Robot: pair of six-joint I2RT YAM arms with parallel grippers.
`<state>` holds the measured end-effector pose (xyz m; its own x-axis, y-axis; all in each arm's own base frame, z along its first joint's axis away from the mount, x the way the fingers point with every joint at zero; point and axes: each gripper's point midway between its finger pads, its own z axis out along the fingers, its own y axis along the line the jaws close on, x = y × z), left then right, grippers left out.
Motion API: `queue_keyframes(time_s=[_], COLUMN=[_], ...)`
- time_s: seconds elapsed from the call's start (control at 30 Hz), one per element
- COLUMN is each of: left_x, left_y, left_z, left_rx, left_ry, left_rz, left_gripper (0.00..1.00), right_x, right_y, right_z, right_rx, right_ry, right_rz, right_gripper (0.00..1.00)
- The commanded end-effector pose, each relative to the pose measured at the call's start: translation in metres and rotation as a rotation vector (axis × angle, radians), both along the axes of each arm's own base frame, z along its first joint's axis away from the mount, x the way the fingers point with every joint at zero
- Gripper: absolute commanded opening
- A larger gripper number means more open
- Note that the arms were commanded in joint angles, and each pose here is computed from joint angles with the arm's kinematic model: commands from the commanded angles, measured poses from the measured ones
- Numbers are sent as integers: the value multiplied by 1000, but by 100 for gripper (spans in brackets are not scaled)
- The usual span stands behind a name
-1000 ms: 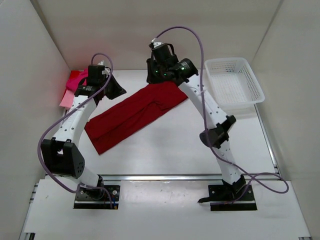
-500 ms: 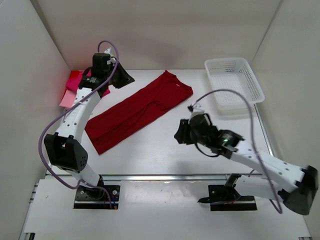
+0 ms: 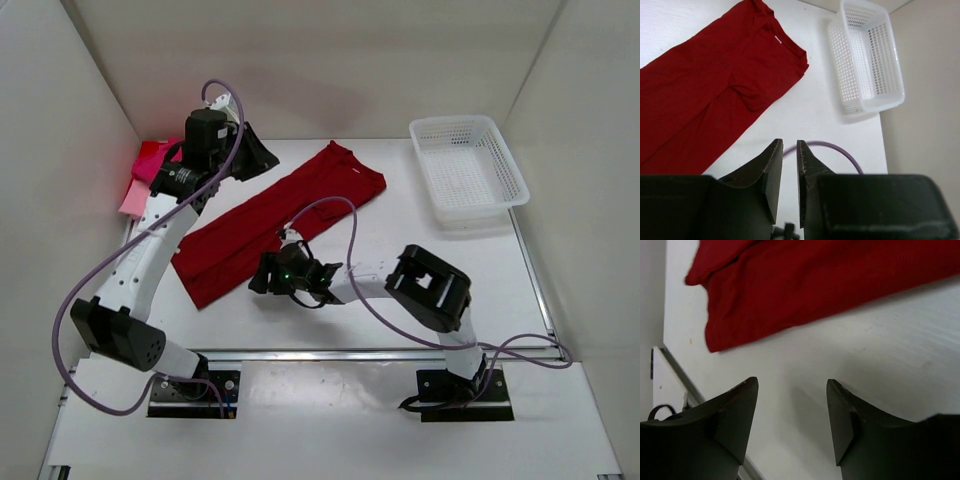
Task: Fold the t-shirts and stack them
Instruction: Rotate the rectangle-folded T-shirt at the center of the board.
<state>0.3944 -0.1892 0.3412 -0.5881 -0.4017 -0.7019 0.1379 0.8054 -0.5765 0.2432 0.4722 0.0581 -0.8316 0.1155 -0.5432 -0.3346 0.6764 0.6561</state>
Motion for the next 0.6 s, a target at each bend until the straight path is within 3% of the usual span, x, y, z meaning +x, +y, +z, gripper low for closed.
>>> queue_keyframes(time_s=[0.0,0.07,0.13,0.27,0.33,0.57], left_x=[-25,-31,-38,-41,-42,-48], left_y=[7,9,7,5,1,-3], left_z=[1,-3,-4,-4,-2,-10], left_rx=[63,75,82,70,60,64], left_ry=[-25,-18,-20,-18,-21,-3], left_rz=[-1,0,-7,-16,-29,-49], left_gripper=[29,29,30,30,30,30], right_x=[7,8,9,26,38,65], right_y=[33,41,42,38,42,41], right_z=[-6,-24,-47,-48,-37,-40], right_rx=[118,98,82,119,118,109], right_ry=[51,96,163,188,159,316], right_rz=[-50,-61,-94,-146,-151,-165], right_gripper=[54,53,44,33,34,38])
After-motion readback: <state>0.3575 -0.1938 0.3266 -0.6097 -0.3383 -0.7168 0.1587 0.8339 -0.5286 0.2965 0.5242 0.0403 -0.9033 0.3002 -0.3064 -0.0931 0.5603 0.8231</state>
